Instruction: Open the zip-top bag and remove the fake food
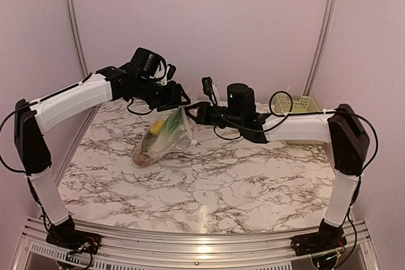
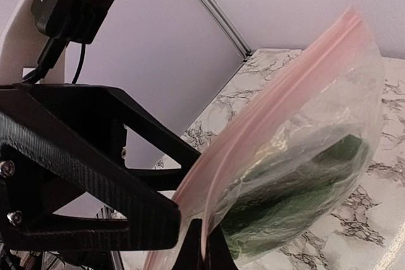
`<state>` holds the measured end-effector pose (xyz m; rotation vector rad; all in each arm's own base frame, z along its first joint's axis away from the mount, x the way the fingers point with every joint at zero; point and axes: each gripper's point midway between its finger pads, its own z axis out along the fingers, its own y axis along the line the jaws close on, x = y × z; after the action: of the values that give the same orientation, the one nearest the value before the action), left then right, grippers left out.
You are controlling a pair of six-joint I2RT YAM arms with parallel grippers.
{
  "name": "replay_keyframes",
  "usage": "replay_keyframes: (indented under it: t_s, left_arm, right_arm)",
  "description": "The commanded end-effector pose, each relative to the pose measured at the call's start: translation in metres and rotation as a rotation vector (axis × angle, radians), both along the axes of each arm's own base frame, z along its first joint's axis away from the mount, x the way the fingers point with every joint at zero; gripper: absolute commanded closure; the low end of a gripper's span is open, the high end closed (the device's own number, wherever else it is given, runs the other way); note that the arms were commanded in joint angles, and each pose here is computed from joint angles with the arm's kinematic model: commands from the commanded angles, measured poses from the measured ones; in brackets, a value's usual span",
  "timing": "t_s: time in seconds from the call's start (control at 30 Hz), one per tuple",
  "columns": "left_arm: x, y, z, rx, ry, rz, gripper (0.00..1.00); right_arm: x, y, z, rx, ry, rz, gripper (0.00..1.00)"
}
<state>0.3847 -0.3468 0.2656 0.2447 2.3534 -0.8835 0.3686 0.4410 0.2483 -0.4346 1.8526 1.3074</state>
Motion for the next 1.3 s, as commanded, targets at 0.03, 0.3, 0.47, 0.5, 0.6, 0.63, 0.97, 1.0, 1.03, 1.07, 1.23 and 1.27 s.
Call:
replay_keyframes:
  t_s: [0.03,0.3,0.47,0.5,0.6,0.63,0.97,1.0,1.03,1.07,1.23,1.27]
  left_arm:
    - [-0.004,0.004,-0.022,0.094,0.063,0.017,0.62]
    - [-0.002,0.007,-0.024,0.108,0.054,0.035,1.0]
    - [0.0,-0.002,-0.024,0.078,0.054,0.008,1.0]
    - [0.001,-0.005,-0.025,0.073,0.056,0.0,1.0]
    - [0.001,-0.018,-0.033,0.053,0.061,-0.035,1.0]
    - [0.001,-0.024,-0.036,0.046,0.062,-0.047,1.0]
    - [0.015,-0.067,-0.053,-0.052,0.084,-0.067,1.0]
    - [0.017,-0.069,-0.053,-0.059,0.085,-0.061,1.0]
    - [0.019,-0.07,-0.054,-0.066,0.086,-0.056,1.0]
    - [0.021,-0.071,-0.053,-0.073,0.085,-0.054,1.0]
    - [0.026,-0.074,-0.05,-0.085,0.074,-0.043,1.0]
    - [0.026,-0.075,-0.048,-0.088,0.07,-0.044,1.0]
  right_arm:
    - [-0.005,0.003,0.029,0.028,-0.061,0.013,1.0]
    - [0.013,-0.045,0.0,-0.08,0.018,-0.165,1.0]
    - [0.023,-0.103,-0.045,-0.224,0.13,-0.345,1.0]
    - [0.026,-0.115,-0.05,-0.243,0.138,-0.376,1.0]
    - [0.029,-0.146,-0.071,-0.3,0.193,-0.442,0.96]
    - [0.03,-0.15,-0.073,-0.3,0.202,-0.437,0.87]
    - [0.027,-0.124,0.007,-0.161,0.089,-0.294,0.58]
    - [0.025,-0.121,0.011,-0.146,0.101,-0.285,0.58]
    - [0.024,-0.12,0.011,-0.139,0.113,-0.281,0.59]
    - [0.023,-0.118,0.01,-0.131,0.128,-0.271,0.59]
    - [0.022,-0.107,-0.026,-0.114,0.261,-0.236,0.59]
    - [0.023,-0.105,-0.03,-0.106,0.281,-0.235,0.58]
